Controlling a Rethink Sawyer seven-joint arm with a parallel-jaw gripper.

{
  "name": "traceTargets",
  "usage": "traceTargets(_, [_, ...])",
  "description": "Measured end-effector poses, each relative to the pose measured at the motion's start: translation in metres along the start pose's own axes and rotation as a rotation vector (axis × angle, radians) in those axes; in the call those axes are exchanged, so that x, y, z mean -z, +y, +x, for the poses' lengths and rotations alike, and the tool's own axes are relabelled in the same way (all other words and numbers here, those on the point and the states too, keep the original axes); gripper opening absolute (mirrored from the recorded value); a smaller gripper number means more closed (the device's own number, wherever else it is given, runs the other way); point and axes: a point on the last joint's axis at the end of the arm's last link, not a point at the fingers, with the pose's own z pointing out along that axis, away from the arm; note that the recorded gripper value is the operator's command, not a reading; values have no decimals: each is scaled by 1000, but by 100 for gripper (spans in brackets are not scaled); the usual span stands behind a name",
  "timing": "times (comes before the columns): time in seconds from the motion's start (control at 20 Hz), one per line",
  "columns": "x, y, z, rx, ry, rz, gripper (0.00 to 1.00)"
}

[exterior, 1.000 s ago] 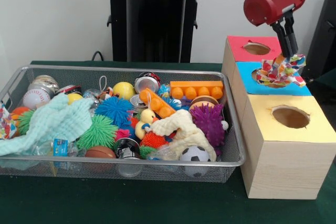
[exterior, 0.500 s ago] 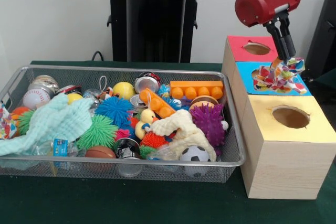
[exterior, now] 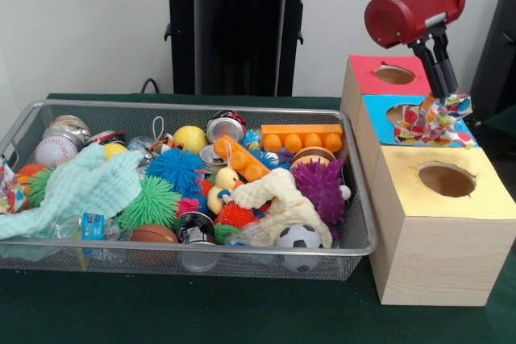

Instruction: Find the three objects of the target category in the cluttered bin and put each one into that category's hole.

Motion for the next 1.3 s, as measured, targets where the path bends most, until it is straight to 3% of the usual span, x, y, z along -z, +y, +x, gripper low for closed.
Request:
traceTargets(0.65, [-23, 23, 14, 0, 29, -40, 0])
traceTargets(1.3, [-22, 15, -4, -3, -105, 11, 0])
